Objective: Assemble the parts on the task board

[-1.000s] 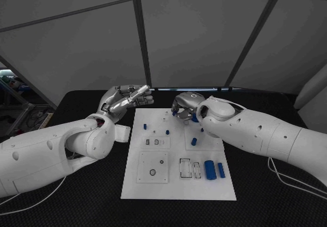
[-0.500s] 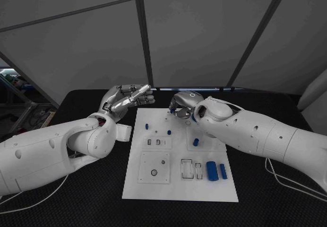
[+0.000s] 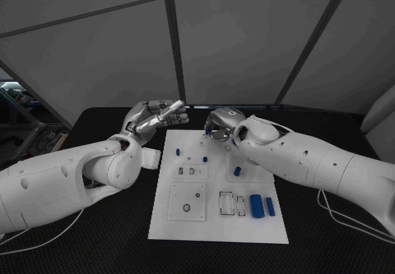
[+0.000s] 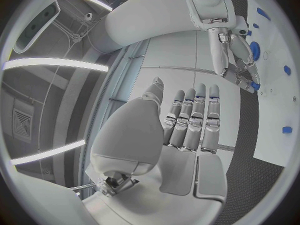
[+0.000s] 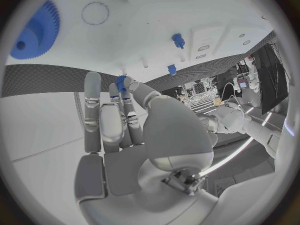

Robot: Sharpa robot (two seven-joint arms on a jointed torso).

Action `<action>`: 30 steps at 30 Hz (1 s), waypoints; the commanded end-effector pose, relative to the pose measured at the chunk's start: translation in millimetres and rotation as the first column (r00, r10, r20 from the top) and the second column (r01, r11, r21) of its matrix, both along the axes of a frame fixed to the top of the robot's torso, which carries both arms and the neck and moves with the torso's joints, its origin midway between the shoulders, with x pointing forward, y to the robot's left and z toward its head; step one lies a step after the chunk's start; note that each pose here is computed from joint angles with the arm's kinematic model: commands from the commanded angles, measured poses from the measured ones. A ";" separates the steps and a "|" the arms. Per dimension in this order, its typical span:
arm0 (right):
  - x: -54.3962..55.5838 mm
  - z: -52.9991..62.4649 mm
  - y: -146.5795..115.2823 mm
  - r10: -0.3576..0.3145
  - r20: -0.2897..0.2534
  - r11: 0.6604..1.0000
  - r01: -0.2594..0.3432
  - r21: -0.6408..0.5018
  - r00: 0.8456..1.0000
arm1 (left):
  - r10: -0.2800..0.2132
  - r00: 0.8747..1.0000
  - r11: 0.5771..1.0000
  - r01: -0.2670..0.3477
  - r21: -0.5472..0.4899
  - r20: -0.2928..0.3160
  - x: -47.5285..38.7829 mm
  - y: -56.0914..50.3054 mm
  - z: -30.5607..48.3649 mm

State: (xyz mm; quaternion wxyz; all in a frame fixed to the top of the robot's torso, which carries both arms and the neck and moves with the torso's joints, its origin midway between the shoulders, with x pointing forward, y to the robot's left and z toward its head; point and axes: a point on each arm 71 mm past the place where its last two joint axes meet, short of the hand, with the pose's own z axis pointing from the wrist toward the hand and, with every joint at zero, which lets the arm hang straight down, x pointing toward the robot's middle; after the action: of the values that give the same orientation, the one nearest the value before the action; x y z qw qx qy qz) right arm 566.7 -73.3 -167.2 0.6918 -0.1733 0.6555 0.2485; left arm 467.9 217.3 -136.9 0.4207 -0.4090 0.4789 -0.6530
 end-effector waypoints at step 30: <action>4.1 -2.4 12.2 0.009 -0.031 1.000 -0.009 -0.014 0.999 | -0.019 1.000 1.000 0.019 -0.008 0.016 1.5 -5.5 5.1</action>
State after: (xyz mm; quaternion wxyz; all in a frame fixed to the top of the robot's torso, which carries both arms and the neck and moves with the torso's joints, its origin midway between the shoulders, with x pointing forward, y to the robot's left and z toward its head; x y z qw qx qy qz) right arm 571.0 -63.2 -169.9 0.6849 -0.1732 0.6630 0.2476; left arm 469.5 213.4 -133.7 0.4197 -0.4057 0.4779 -0.6564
